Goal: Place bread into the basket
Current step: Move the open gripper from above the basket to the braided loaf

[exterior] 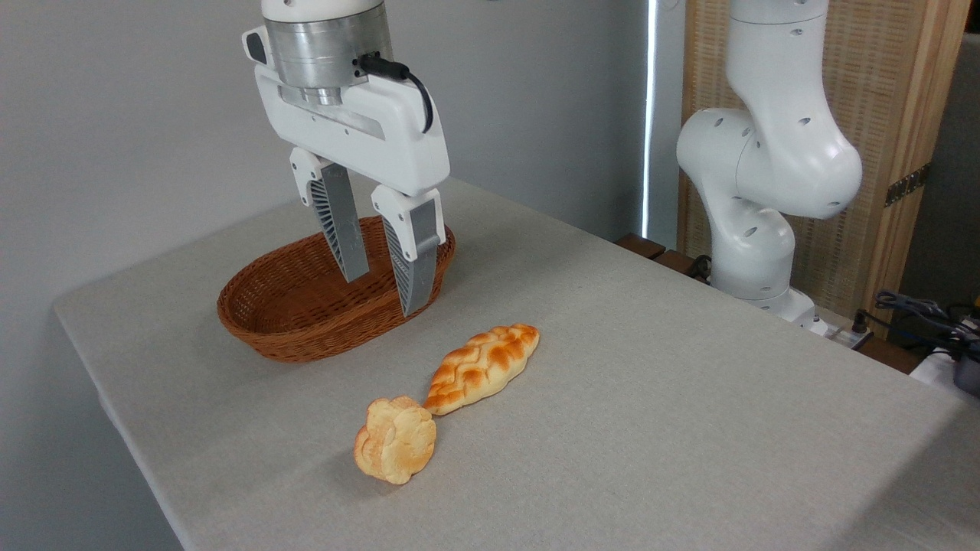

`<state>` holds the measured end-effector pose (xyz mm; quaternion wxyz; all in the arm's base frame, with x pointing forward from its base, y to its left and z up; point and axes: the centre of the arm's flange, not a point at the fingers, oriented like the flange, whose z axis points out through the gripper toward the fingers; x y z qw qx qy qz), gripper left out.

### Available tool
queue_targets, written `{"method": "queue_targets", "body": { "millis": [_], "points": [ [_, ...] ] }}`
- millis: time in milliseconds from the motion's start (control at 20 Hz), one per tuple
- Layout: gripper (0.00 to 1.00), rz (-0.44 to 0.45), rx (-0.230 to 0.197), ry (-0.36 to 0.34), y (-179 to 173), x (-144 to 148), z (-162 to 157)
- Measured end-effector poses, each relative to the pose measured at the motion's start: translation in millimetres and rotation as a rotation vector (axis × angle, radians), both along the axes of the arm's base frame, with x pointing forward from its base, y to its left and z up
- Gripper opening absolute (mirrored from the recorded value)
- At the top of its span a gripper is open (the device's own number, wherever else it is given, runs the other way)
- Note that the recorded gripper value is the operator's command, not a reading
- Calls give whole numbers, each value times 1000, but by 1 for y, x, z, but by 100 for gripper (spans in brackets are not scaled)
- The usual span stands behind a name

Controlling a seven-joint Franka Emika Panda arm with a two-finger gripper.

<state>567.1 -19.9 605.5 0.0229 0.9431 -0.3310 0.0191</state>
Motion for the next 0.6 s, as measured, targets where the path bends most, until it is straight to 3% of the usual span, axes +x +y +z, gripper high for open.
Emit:
{"method": "queue_targets", "body": {
  "millis": [350, 600],
  "points": [
    [100, 0, 1, 48, -19, -6, -18],
    [100, 3, 0, 23, -18, -19, -24]
  ]
}}
